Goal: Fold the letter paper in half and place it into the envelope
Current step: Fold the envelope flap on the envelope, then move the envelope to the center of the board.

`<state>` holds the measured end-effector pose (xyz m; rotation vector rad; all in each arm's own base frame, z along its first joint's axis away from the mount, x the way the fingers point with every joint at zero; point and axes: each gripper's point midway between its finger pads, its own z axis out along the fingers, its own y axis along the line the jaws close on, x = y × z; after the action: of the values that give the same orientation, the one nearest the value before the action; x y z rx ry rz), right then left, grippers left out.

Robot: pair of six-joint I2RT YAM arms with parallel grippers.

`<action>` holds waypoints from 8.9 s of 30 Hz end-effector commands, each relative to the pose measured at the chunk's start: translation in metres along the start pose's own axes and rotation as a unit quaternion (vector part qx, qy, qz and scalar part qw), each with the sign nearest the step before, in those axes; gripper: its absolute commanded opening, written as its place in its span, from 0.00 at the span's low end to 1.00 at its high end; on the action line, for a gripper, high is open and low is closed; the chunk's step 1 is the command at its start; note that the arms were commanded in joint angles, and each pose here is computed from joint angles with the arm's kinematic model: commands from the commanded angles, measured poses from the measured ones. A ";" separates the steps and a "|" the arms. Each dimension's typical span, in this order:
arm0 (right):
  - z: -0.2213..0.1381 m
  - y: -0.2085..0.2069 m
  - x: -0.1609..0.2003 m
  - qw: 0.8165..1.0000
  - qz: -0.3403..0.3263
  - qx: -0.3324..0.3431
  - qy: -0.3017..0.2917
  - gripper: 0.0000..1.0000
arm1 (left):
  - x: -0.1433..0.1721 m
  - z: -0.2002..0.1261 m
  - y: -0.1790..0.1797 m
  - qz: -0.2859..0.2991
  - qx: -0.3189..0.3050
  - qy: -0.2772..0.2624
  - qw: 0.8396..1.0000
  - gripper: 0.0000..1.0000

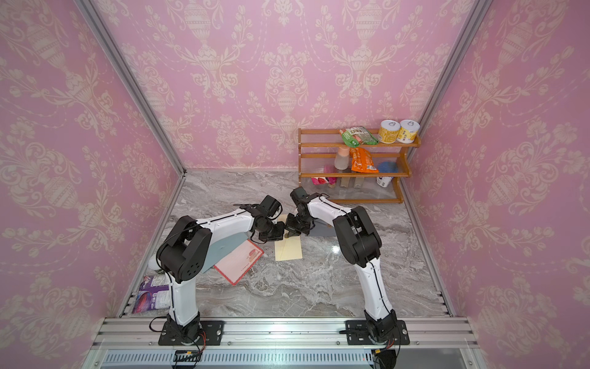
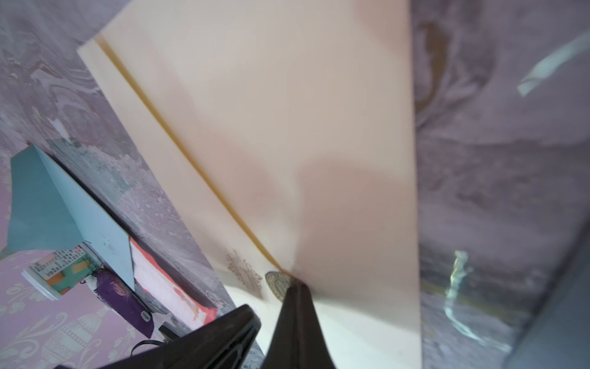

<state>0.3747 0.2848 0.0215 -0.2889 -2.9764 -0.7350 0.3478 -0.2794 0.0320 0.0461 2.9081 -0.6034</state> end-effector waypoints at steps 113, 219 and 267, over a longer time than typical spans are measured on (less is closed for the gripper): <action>0.017 -0.095 0.037 0.988 0.103 0.106 0.033 0.00 | 0.034 0.050 -0.022 0.002 0.034 0.094 0.995 0.00; -0.058 -0.011 0.008 0.999 0.033 -0.005 -0.028 0.10 | -0.020 -0.058 -0.025 0.096 -0.092 -0.019 0.991 0.31; -0.168 -0.101 0.097 0.990 0.110 -0.033 -0.084 1.00 | 0.003 0.033 0.012 -0.079 -0.272 0.062 0.957 0.45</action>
<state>0.2607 0.1383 0.1342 -0.6598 -3.0026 -0.8201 0.3428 -0.2976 0.0220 -0.2290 3.0647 0.1572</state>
